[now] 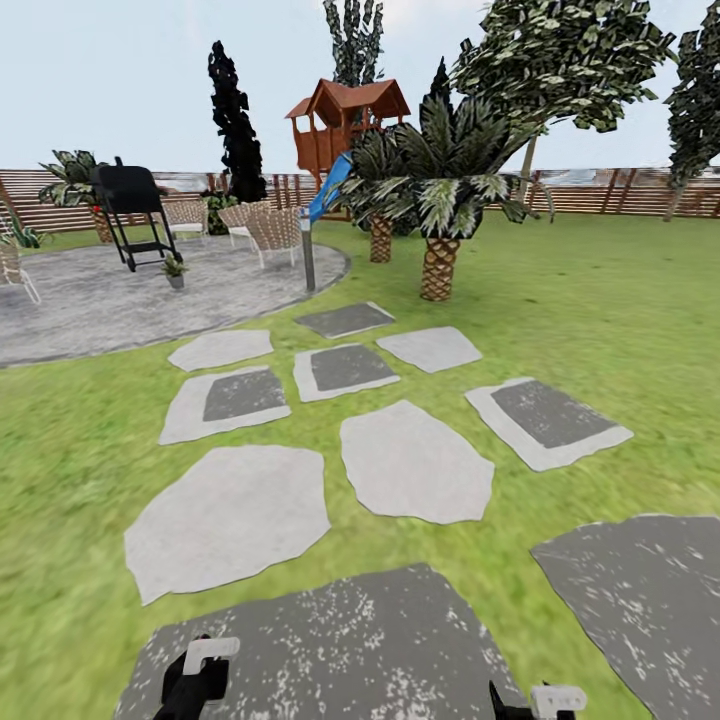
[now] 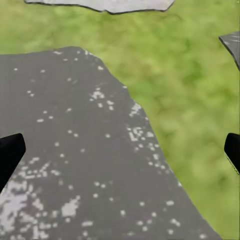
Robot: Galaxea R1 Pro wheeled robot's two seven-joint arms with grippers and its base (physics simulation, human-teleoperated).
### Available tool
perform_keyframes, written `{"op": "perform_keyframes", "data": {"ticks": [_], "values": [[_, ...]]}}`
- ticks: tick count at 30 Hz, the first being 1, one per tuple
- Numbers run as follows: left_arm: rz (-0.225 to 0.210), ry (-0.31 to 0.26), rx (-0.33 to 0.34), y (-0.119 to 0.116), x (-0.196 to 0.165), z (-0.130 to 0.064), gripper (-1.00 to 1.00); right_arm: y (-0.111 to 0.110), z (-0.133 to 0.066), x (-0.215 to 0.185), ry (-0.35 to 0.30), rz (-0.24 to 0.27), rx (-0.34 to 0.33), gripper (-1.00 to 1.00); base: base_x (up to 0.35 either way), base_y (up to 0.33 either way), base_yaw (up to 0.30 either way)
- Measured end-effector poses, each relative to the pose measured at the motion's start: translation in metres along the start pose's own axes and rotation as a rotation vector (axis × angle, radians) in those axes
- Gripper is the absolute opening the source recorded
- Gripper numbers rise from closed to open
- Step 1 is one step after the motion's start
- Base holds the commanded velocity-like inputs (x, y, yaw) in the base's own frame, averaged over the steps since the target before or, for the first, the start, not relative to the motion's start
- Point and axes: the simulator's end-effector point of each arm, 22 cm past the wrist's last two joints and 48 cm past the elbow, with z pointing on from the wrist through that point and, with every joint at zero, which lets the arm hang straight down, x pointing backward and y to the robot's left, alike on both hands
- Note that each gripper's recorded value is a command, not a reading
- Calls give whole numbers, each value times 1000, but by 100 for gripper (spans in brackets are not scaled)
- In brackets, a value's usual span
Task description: Pick up the pesticide atomizer in the garden and spray insectifuge to fully cover both potted plants in the garden.
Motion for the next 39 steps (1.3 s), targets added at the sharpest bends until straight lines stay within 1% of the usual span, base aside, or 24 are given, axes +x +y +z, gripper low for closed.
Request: {"op": "perform_keyframes", "data": {"ticks": [3, 4, 8, 12, 20, 39], "values": [[1, 0, 1, 0, 0, 0, -100, 2, 6, -16, -38, 5, -5, 100, 341, 0, 0], [0, 0, 0, 0, 0, 0, -100, 0, 6, -18, -43, -3, -9, 100, 341, 0, 0], [0, 0, 0, 0, 0, 0, -100, -13, 6, -19, -46, -19, 2, 100, 341, 0, 0], [0, 1, 0, 0, 0, 0, -100, -16, 6, -19, -45, -22, 6, 100, 341, 0, 141], [1, 7, 0, -1, 3, 0, -100, -17, 6, -16, -39, -22, 8, 100, 341, 0, 227], [-1, 8, 0, -1, 4, 0, -100, -17, 6, -16, -38, -21, 10, 100, 341, 0, 270]]}}
